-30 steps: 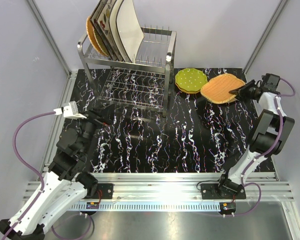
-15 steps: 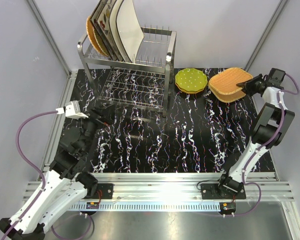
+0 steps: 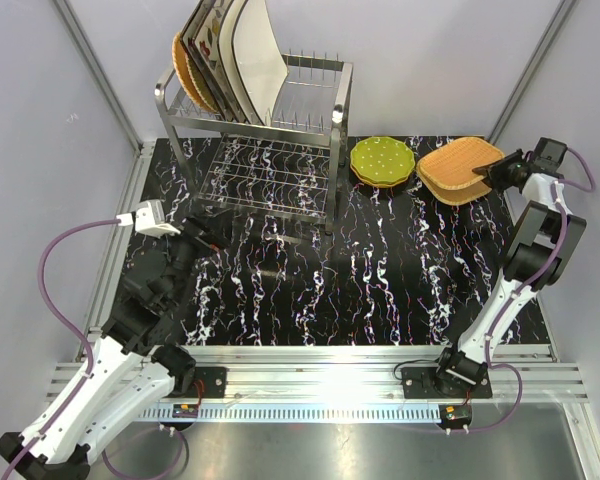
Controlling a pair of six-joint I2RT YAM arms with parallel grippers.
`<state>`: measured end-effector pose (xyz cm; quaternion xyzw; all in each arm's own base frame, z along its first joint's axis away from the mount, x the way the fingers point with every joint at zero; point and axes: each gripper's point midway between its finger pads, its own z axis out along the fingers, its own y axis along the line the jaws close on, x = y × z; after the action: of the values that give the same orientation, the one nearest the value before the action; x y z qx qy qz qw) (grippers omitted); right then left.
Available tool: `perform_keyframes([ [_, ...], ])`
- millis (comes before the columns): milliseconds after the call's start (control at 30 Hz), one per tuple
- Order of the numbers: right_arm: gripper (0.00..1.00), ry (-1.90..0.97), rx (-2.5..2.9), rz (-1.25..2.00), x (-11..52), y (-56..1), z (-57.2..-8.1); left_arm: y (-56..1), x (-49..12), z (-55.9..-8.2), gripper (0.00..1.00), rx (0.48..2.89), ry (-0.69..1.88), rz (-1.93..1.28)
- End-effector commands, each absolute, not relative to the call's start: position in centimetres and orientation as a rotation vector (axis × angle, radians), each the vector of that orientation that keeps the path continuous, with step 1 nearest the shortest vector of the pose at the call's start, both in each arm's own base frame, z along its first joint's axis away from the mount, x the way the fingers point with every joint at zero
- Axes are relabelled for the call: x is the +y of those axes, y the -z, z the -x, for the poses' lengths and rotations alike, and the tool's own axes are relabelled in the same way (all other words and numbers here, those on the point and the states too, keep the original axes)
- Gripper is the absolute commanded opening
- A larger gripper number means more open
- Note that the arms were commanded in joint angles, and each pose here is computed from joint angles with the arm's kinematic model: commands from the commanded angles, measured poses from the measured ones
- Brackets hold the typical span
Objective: Unload the plates from the dish rack
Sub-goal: Place the plate on the table
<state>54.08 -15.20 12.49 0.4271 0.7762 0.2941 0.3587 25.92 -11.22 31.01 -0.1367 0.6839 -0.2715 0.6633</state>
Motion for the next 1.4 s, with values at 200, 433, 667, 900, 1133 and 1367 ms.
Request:
perform_keyframes([
  [200, 0.12, -0.745, 1.915, -1.032, -17.0, -14.6, -56.2, -31.9, -11.2, -26.4, 0.99, 1.514, 0.625, 0.328],
  [433, 0.29, -0.733, 1.937, -1.037, -17.1, -13.6, -56.1, -31.8, -11.4, -26.6, 0.99, 1.521, 0.626, 0.326],
  [667, 0.60, -0.716, 1.951, -1.021, -17.1, -13.3, -55.9, -31.9, -11.5, -26.7, 0.99, 1.519, 0.631, 0.323],
  [900, 0.85, -0.652, 1.988, -0.965, -17.3, -13.6, -55.3, -31.9, -11.6, -26.7, 0.99, 1.514, 0.633, 0.318],
  [1133, 0.89, -0.561, 2.037, -0.935, -17.8, -13.8, -54.0, -31.7, -11.6, -26.5, 0.99, 1.516, 0.633, 0.309],
  [1367, 0.90, -0.488, 2.073, -0.908, -18.0, -14.0, -52.7, -31.3, -11.4, -26.3, 0.99, 1.515, 0.628, 0.309],
])
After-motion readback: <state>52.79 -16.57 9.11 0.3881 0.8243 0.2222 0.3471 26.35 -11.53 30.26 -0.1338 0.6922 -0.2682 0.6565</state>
